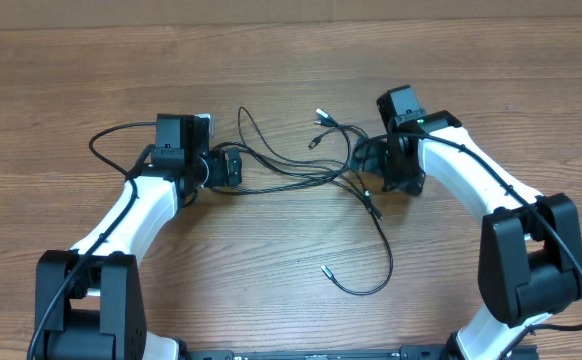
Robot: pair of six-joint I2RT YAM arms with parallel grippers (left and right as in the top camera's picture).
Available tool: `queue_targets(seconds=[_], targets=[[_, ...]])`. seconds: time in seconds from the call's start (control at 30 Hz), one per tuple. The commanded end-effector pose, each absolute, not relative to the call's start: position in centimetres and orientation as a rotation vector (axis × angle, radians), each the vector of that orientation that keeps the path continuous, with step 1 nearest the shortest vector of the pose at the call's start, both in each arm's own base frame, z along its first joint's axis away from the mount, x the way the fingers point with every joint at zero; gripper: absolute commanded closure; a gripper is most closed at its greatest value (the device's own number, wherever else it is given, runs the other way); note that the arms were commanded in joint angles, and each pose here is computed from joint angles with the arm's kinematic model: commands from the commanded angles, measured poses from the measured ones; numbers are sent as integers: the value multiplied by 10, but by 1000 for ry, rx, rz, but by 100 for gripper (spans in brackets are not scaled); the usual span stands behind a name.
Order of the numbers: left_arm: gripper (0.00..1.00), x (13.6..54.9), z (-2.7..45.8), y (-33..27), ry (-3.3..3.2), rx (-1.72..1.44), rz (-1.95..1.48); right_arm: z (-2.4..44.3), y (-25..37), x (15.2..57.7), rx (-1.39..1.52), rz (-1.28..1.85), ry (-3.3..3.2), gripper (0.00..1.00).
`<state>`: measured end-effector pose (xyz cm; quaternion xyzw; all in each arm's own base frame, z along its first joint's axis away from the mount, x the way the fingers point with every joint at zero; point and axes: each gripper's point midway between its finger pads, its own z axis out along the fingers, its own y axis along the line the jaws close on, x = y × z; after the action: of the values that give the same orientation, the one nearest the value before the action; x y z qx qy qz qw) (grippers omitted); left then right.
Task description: Untangle cables
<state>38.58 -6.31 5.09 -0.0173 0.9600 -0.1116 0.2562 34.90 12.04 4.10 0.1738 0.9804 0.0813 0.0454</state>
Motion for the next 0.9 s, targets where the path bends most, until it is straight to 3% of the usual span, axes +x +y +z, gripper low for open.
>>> queue_targets(seconds=[0.0,0.43,0.53,0.63,0.87], targets=[[1,391,61,-64,2577,-11,-281,46,121,331,529,248,3060,1],[1,390,60,-63,2585,-12,-281,42,117,245,493,17,3366,1],[0,390,60,-63,2585,-12,-281,32,124,235,431,1,3381,31],[1,389,60,-64,2585,-10,-287,20,125,226,369,-48,3380,55],[0,390,60,-65,2585,-10,-286,-8,98,243,313,-269,3206,76]])
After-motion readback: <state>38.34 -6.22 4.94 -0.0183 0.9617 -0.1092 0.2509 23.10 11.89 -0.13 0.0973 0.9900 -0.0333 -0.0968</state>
